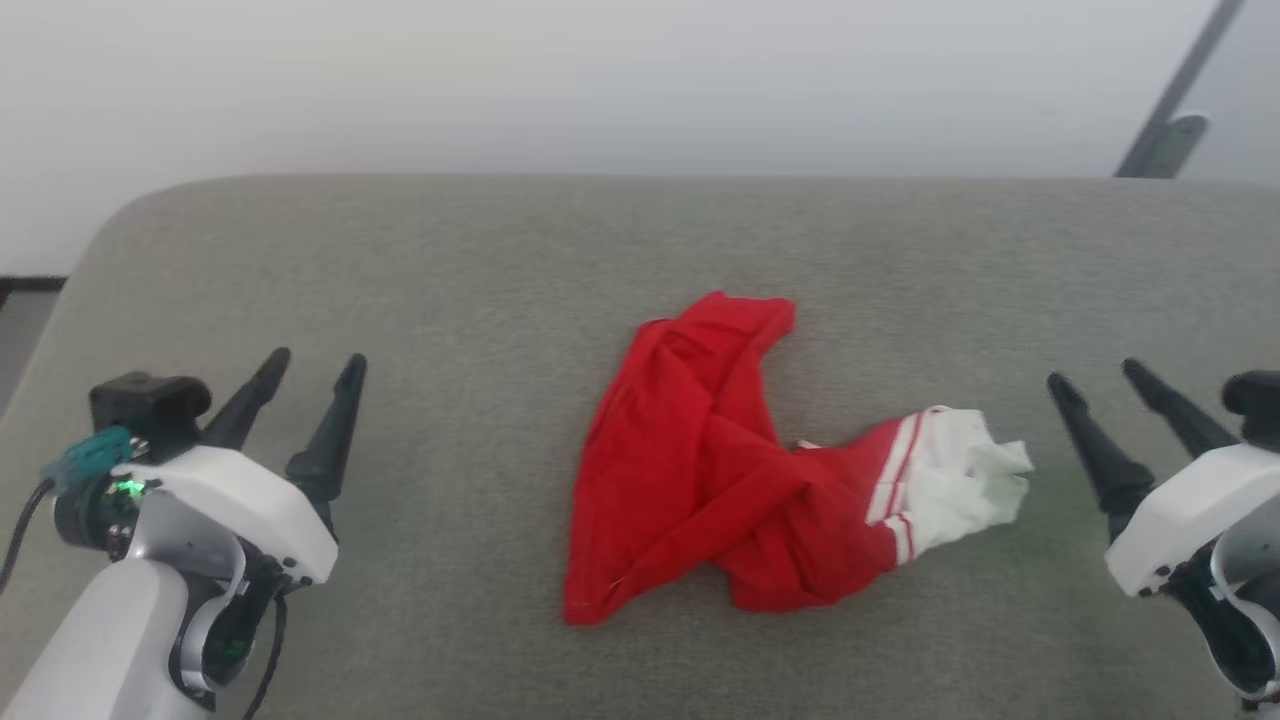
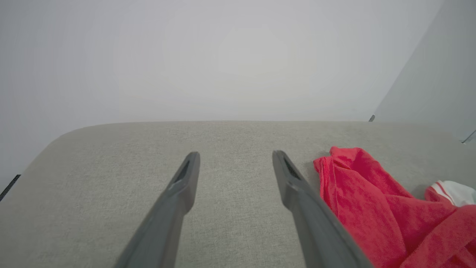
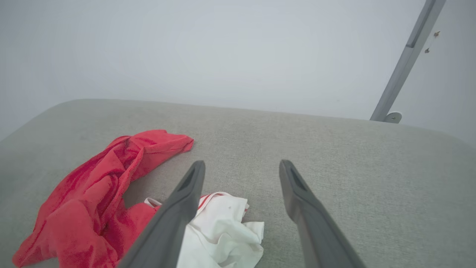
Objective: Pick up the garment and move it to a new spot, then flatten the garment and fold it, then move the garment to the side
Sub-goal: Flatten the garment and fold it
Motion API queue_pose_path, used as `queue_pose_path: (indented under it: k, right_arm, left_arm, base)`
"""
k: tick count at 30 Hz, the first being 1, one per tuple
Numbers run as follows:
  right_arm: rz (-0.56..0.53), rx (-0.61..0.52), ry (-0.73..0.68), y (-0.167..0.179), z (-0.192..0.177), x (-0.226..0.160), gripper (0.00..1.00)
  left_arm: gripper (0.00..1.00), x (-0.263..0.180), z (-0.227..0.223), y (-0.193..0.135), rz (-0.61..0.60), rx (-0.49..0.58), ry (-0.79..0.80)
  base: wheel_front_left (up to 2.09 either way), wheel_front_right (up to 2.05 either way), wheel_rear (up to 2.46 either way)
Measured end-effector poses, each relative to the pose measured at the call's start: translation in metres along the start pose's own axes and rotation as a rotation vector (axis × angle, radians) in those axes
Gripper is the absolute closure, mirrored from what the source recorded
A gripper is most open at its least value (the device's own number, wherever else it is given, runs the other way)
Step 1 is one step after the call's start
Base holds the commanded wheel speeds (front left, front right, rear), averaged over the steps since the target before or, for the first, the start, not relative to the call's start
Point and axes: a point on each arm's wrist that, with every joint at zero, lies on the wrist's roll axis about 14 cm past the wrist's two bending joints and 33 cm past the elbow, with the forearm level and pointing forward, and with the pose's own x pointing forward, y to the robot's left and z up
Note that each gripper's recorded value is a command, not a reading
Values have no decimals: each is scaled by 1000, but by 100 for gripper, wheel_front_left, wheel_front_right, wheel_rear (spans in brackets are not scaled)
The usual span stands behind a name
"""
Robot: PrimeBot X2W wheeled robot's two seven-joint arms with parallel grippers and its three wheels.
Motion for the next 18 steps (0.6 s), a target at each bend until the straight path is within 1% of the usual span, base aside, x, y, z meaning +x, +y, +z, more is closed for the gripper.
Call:
queue_pose_path:
  k: [7, 14, 18]
  right_arm:
    - [-161, -12, -166, -35, 19, -24, 0]
    - [-271, 12, -194, -58, 13, -40, 0]
    - [-305, 19, -195, -66, 10, -44, 0]
  left_arm:
    - [0, 29, -4, -44, -144, 17, 107]
    - [0, 59, -24, -91, -273, 29, 297]
    - [0, 71, -48, -109, -316, 70, 443]
  base:
    - [0, 0, 0]
    - [0, 0, 0]
    - [0, 0, 0]
